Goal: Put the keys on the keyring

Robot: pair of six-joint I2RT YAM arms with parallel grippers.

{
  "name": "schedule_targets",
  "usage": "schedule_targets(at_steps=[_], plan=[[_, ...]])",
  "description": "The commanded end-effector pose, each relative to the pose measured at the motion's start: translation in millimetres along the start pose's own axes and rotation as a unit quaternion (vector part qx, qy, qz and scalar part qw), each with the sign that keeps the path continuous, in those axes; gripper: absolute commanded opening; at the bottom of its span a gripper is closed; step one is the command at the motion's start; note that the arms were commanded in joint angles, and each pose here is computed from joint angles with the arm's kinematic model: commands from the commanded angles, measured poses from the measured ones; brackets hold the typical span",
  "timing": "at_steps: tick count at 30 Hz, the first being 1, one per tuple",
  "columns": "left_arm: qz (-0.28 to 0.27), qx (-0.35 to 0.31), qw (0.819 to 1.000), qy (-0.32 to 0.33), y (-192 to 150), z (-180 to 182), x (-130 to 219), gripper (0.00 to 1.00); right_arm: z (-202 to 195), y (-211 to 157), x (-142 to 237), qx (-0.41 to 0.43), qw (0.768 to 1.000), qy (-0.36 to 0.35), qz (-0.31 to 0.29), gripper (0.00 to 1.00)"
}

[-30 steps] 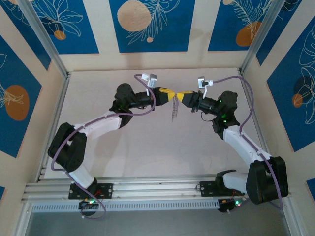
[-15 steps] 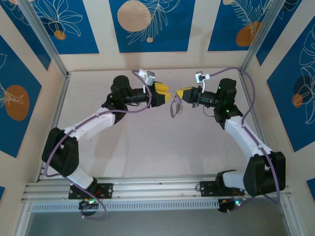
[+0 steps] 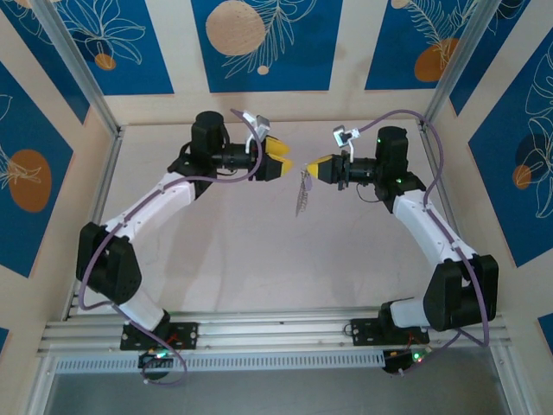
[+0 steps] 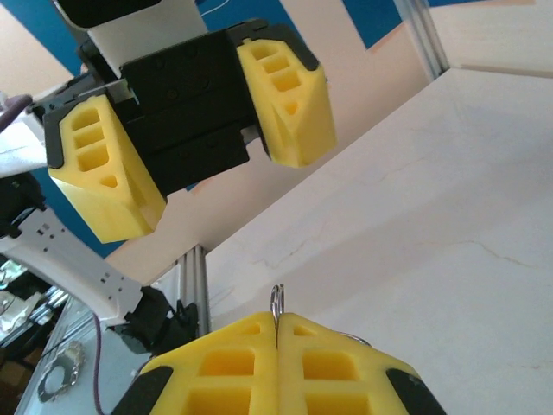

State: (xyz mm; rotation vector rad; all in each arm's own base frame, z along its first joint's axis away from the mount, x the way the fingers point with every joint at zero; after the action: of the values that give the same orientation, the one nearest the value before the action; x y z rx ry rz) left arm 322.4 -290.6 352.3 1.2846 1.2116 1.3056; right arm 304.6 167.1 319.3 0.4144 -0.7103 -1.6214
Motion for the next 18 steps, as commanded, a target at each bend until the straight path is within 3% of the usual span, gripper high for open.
schedule_targets(at_steps=[1, 18], plan=[[0.020, 0.016, 0.999, -0.043, -10, -3, -2, 0.60, 9, -2, -4, 0.009, 0.999, 0.030, 0.026, 0.00], [0.037, 0.032, 0.996, -0.070, -22, -4, -18, 0.55, 12, -7, -13, 0.012, 0.998, 0.045, 0.043, 0.00]])
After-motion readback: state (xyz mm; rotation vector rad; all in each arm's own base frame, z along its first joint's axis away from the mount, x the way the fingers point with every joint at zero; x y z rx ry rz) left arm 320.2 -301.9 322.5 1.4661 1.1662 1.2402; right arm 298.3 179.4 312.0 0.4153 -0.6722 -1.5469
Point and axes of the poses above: each hand's point on the last joint's axis, 136 mm out from that joint toward the fingers, its own x axis back along the fingers, its own z axis along the line the jaws close on, y = z × x, the point moved 5 cm from there along x, back along the fingers, and after that the axes turned 15 degrees about -x, right-handed, at the moved point
